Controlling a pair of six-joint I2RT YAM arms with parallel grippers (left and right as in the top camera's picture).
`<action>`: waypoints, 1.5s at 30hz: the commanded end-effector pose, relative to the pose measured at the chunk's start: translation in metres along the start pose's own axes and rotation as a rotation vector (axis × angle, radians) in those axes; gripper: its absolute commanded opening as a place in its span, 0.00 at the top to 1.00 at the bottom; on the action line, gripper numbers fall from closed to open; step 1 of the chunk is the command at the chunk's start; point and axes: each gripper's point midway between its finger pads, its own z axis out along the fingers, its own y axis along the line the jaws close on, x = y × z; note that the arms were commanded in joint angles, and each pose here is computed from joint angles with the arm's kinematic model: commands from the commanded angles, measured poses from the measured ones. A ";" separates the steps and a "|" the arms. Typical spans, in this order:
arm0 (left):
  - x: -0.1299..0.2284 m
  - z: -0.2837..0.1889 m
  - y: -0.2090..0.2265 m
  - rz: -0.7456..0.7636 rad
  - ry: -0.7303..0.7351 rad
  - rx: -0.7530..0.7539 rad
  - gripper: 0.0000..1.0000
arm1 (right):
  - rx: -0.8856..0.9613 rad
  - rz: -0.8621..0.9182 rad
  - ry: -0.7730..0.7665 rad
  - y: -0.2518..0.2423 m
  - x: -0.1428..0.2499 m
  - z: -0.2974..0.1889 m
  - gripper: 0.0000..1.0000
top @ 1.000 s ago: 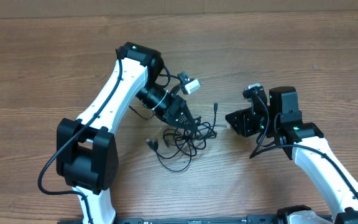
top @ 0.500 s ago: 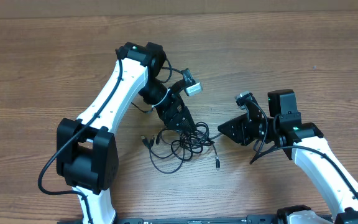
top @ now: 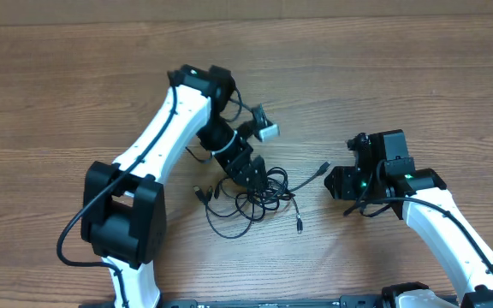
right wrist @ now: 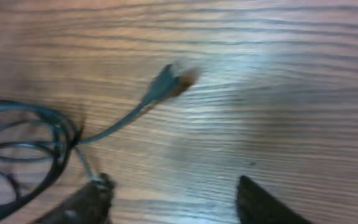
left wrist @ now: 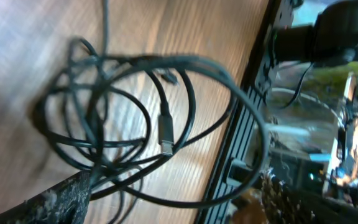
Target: Untangle cables
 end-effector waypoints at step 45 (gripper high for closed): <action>-0.055 0.005 -0.009 -0.108 -0.003 -0.576 0.18 | -0.010 0.048 -0.037 0.002 -0.010 -0.002 0.00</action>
